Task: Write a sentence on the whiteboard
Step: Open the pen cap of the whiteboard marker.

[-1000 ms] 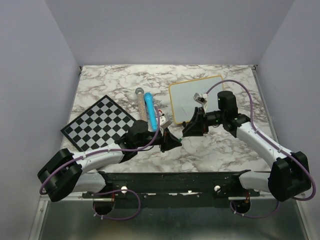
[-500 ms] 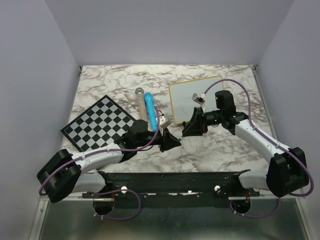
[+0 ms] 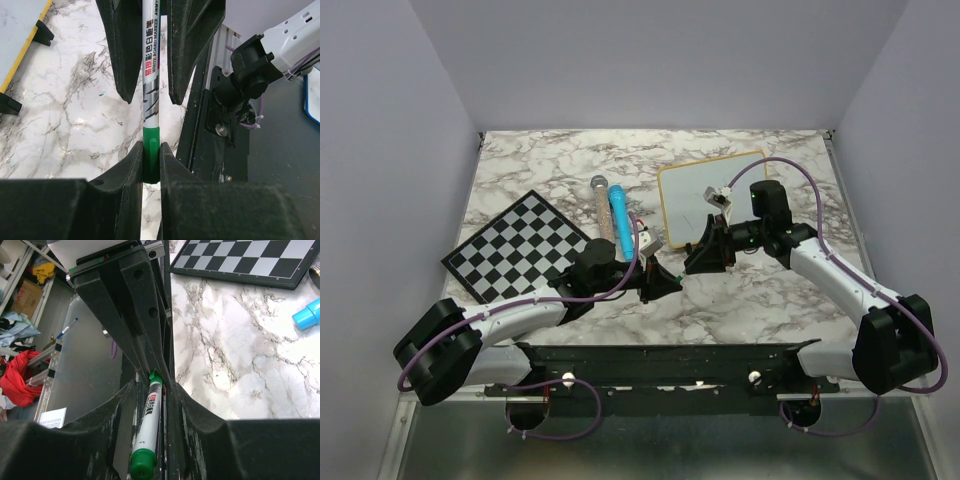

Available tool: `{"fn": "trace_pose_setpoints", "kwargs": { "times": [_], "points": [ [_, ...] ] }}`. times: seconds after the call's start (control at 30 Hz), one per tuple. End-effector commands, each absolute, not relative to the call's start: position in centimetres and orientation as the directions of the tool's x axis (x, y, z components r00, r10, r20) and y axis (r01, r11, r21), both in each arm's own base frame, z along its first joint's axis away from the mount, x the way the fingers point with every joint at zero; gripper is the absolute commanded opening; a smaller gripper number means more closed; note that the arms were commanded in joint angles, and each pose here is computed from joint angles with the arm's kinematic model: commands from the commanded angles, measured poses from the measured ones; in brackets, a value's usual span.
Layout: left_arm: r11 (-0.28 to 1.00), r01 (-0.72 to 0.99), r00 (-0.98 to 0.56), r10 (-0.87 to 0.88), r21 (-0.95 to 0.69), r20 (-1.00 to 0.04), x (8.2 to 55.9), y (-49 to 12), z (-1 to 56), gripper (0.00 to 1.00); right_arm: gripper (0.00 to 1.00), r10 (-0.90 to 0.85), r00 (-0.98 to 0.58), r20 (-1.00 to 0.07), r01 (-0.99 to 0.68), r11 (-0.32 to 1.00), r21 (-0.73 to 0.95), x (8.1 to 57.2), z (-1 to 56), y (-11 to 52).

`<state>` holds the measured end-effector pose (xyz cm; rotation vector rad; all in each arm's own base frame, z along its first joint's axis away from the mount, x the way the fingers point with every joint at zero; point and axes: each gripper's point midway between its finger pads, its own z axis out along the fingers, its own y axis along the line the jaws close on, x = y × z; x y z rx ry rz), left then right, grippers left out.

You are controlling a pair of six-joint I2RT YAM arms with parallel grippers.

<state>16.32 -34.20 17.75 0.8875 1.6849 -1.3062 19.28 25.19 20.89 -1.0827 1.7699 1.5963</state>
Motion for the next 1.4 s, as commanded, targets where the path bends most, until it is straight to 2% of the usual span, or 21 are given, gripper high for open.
{"fn": "trace_pose_setpoints", "kwargs": {
  "times": [0.0, 1.13, 1.27, 1.37],
  "points": [
    [0.2, 0.905, -0.391, 0.04, -0.376, -0.919, 16.4, -34.1, 18.7, 0.0, 0.44, -0.208, -0.513, -0.833, -0.847, -0.037, 0.53, 19.2, 22.3, 25.4],
    [0.188, 0.902, -0.408, 0.076, -0.389, -0.91, 16.1, -33.9, 17.5, 0.0, 0.36, -0.195, -0.533, -0.823, -0.834, -0.04, 0.55, 19.5, 22.6, 24.9],
    [0.191, 0.901, -0.409, 0.076, -0.389, -0.909, 16.2, -33.9, 17.5, 0.0, 0.21, -0.196, -0.534, -0.822, -0.833, -0.041, 0.551, 19.5, 22.6, 24.9],
    [0.192, 0.902, -0.406, 0.074, -0.386, -0.911, 16.2, -33.9, 17.6, 0.0, 0.01, -0.197, -0.539, -0.819, -0.828, -0.052, 0.558, 19.4, 22.5, 24.9]
  ]
}}
